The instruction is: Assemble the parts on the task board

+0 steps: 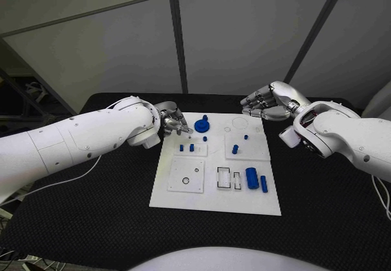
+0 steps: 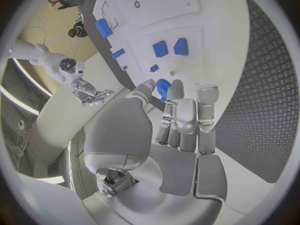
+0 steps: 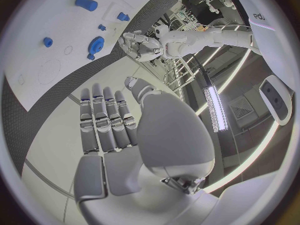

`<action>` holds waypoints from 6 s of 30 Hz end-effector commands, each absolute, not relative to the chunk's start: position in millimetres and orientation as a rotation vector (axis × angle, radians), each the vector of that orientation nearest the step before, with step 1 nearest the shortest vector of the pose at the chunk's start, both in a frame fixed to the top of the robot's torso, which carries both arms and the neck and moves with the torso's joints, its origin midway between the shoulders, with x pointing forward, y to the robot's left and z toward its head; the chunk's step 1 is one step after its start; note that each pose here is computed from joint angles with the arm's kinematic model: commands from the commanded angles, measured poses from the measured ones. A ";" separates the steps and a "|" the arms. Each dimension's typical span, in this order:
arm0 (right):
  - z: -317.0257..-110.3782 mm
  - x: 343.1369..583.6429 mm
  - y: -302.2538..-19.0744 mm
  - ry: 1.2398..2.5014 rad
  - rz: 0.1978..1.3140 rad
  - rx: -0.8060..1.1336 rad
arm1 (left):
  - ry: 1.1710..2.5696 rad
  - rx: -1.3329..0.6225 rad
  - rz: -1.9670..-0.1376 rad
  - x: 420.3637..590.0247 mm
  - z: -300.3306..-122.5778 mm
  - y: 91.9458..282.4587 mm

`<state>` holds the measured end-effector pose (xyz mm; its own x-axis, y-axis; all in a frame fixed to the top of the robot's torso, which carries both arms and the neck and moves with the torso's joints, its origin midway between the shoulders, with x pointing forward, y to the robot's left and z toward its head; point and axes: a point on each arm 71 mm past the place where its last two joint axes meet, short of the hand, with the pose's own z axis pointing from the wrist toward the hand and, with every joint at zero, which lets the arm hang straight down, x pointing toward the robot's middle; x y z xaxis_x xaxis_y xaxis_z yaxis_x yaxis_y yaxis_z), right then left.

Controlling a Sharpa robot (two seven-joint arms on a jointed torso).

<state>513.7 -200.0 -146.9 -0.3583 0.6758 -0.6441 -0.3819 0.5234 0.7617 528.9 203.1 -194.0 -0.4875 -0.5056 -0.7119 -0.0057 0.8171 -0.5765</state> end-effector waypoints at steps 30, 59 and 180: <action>-145.9 514.3 -193.9 1.589 1.142 0.242 | 1.795 0.209 -0.712 530.7 -213.3 149.0; -145.9 514.0 -190.7 1.590 1.150 0.237 | 1.865 0.264 -0.661 537.7 -221.9 136.3; -145.9 513.8 -192.2 1.591 1.149 0.238 | 1.950 0.116 -0.629 532.7 -215.6 183.4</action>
